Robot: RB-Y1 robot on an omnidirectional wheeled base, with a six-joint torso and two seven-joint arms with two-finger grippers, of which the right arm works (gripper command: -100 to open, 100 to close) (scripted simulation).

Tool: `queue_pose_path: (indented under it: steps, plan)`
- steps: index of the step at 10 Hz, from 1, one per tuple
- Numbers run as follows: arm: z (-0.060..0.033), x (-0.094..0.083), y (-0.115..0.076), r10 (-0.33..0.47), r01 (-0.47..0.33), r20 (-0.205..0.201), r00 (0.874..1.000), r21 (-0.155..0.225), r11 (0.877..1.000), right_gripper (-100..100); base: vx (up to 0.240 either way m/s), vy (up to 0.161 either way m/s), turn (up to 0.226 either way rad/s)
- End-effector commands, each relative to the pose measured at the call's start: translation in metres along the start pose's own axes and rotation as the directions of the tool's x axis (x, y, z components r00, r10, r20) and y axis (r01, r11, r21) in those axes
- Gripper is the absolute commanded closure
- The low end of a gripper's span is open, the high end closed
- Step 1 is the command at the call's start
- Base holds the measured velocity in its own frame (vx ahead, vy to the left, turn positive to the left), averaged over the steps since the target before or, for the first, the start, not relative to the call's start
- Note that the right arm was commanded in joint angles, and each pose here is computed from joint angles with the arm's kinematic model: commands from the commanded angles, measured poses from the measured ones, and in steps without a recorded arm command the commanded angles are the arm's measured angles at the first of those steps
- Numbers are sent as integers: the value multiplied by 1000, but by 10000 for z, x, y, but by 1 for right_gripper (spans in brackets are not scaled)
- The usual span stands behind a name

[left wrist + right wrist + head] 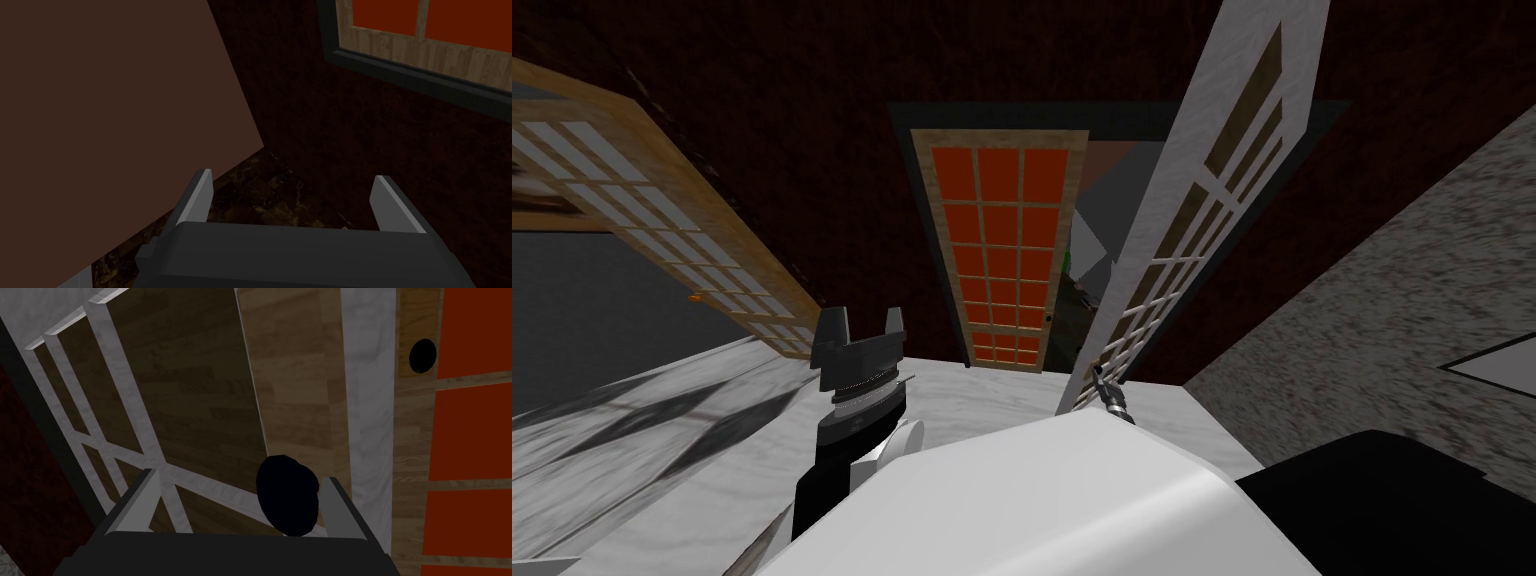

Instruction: Pull the door open

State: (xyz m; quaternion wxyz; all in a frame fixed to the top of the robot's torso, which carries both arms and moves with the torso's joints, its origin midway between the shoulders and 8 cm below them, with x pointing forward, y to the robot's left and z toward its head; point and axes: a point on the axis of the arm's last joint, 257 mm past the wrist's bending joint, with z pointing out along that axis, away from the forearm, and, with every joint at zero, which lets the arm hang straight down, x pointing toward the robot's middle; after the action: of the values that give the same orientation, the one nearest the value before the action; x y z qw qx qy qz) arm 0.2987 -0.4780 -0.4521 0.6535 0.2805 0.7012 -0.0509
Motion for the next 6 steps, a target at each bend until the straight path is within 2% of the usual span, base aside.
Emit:
queue_pose_path:
  steps: [1,4,6]
  plan:
    - [-84,54,-204,34,-33,-23,999,42,999,100,-39,-4,28]
    - [-100,49,-230,51,-50,-22,998,47,998,100,-36,5,0]
    - [-146,36,-305,102,-100,-17,995,59,993,100,-45,-9,47]
